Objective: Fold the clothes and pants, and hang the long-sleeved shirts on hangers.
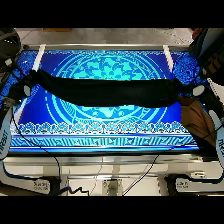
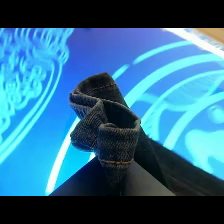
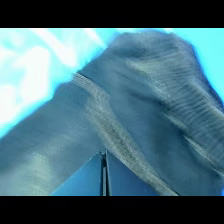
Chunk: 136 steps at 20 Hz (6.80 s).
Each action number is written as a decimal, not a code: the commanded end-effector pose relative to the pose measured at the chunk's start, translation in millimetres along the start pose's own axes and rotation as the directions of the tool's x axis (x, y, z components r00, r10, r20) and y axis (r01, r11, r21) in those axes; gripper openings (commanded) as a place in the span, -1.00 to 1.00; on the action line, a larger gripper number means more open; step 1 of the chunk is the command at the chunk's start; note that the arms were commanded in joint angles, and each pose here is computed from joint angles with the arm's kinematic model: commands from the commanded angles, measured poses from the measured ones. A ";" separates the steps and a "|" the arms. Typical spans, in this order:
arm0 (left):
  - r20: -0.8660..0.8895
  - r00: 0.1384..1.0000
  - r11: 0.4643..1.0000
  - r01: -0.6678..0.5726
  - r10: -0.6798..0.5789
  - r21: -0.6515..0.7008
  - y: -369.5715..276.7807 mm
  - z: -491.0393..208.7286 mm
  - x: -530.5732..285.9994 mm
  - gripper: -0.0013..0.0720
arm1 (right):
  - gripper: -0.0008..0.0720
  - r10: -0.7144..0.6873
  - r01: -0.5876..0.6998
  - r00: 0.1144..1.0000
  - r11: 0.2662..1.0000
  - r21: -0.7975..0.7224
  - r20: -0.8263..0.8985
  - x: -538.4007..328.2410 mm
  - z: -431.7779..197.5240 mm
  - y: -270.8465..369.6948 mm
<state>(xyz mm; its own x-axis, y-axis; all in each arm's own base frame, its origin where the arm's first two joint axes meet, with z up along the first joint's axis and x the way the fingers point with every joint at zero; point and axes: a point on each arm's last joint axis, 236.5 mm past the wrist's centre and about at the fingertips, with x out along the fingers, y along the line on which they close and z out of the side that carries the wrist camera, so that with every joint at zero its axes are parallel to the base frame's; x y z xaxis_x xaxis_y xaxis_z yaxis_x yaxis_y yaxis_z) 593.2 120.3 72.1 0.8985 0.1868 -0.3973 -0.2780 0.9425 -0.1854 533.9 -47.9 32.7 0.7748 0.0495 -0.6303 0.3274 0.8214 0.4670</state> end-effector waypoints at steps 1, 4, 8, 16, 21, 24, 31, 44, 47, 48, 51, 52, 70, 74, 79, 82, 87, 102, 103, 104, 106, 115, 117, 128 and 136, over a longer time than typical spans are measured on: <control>0.005 1.000 0.989 0.026 -0.027 0.144 -28.7 28.2 -21.9 -0.91 | -0.90 0.131 -0.122 0.987 0.987 -0.104 0.090 1.7 25.0 82.7; -0.022 0.997 0.959 0.074 -0.071 0.272 -64.8 34.4 -44.1 -0.91 | -0.91 0.235 -0.231 0.972 0.962 -0.146 0.014 27.5 -3.9 156.2; 0.011 0.984 0.939 0.164 -0.175 0.301 -124.1 48.7 -76.0 -0.91 | -0.91 0.334 -0.369 0.926 0.900 -0.233 -0.176 63.1 -100.0 256.3; 0.002 0.921 0.908 0.383 -0.389 0.169 -220.3 51.8 -141.2 -0.91 | -0.91 0.457 -0.574 0.807 0.757 -0.313 -0.374 68.0 -278.2 384.4; -0.031 0.879 0.878 0.476 -0.475 0.051 -256.3 38.3 -157.9 -0.91 | -0.91 0.522 -0.610 0.769 0.772 -0.179 -0.369 67.0 -325.4 410.7; -0.034 0.854 0.854 0.516 -0.519 -0.066 -268.4 36.9 -164.7 -0.91 | -0.91 0.534 -0.620 0.747 0.774 -0.126 -0.395 61.6 -343.8 416.0; -0.036 0.847 0.845 0.525 -0.530 -0.103 -271.2 35.9 -165.8 -0.91 | -0.91 0.532 -0.663 0.716 0.721 -0.201 -0.452 38.2 -390.6 430.3; -0.536 0.686 0.865 0.456 -0.491 -0.209 -310.9 -186.3 -112.7 -0.91 | -0.90 0.195 -0.406 0.877 0.789 -0.461 -0.439 12.9 -94.5 240.9; -0.658 0.545 0.846 0.435 -0.520 -0.308 -332.3 -239.2 -139.8 -0.15 | -0.90 0.216 -0.366 0.907 0.829 -0.423 -0.363 -12.5 -34.8 216.7; -0.683 0.518 0.843 0.450 -0.515 -0.294 -332.5 -244.8 -148.0 0.67 | -0.90 0.210 -0.355 0.912 0.834 -0.421 -0.352 -19.2 -24.8 210.1; -0.745 0.447 0.811 0.545 -0.496 -0.213 -316.5 -239.8 -169.9 0.94 | -0.90 0.192 -0.334 0.918 0.844 -0.419 -0.346 -30.8 -10.7 195.5; -0.750 0.458 0.817 0.545 -0.477 -0.187 -302.8 -229.0 -169.0 0.93 | -0.90 0.187 -0.330 0.919 0.847 -0.418 -0.347 -31.3 -9.5 192.6; -0.716 0.585 0.925 0.236 -0.380 -0.298 -108.8 -228.3 -37.1 0.93 | -0.90 0.217 -0.367 0.903 0.839 -0.403 -0.370 -34.7 -17.9 203.6; -0.721 0.576 0.922 0.276 -0.385 -0.272 -143.9 -251.5 -34.7 0.93 | -0.90 0.221 -0.389 0.897 0.804 -0.449 -0.383 -35.7 -28.7 214.3; -0.686 0.601 0.904 0.367 -0.410 -0.219 -188.6 -241.4 -41.8 -0.91 | -0.90 0.179 -0.355 0.912 0.795 -0.491 -0.370 -18.4 -38.9 204.6; -0.615 0.660 0.880 0.457 -0.431 -0.126 -199.6 -177.4 -54.0 -0.91 | -0.90 0.136 -0.324 0.916 0.805 -0.497 -0.377 -2.4 -50.4 187.1; -0.629 0.689 0.852 0.518 -0.361 0.078 -193.2 -76.3 -129.6 -0.91 | -0.91 0.179 -0.392 0.876 0.805 -0.446 -0.447 17.8 -103.1 208.4; -0.484 0.864 0.861 0.344 -0.135 0.375 -115.3 36.4 -242.6 -0.91 | -0.91 0.306 -0.697 0.569 0.671 -0.251 -0.763 -21.1 -448.5 364.6; -0.488 0.863 0.861 0.345 -0.134 0.374 -115.5 35.2 -241.1 -0.91 | -0.91 0.312 -0.703 0.572 0.663 -0.258 -0.759 -23.8 -450.4 368.2; -0.494 0.859 0.861 0.347 -0.133 0.371 -115.7 32.9 -238.8 -0.91 | -0.91 0.312 -0.703 0.578 0.660 -0.265 -0.754 -23.2 -447.6 368.5; -0.516 0.844 0.868 0.361 -0.147 0.342 -121.2 25.3 -233.9 -0.91 | -0.91 0.296 -0.683 0.612 0.665 -0.302 -0.734 -12.1 -423.0 359.5; -0.692 0.621 0.830 0.555 -0.368 0.056 -205.9 -47.2 -228.1 -0.90 | -0.90 0.220 -0.493 0.738 0.822 -0.286 -0.638 30.9 -223.8 255.7; -0.730 0.559 0.802 0.597 -0.393 0.025 -233.4 -74.9 -221.7 -0.90 | -0.90 0.201 -0.460 0.743 0.846 -0.269 -0.639 30.5 -199.5 232.9; -0.621 0.382 0.671 0.662 -0.685 -0.333 -388.5 -141.4 -208.6 -0.59 | -0.90 0.184 -0.426 0.756 0.867 -0.259 -0.628 23.6 -163.9 205.5; -0.588 0.485 0.700 0.683 -0.647 -0.207 -353.3 -117.1 -175.0 -0.65 | -0.90 0.162 -0.437 0.763 0.843 -0.314 -0.626 25.4 -159.9 196.1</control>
<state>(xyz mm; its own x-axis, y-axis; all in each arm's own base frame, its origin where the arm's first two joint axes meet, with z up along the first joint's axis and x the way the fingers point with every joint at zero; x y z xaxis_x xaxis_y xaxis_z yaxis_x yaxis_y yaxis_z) 479.0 -302.2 103.8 0.3653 -0.7237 -0.5855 0.3198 0.6883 -0.6512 531.2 212.0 10.2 0.3068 0.5370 -0.7858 -0.2027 0.8435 0.4973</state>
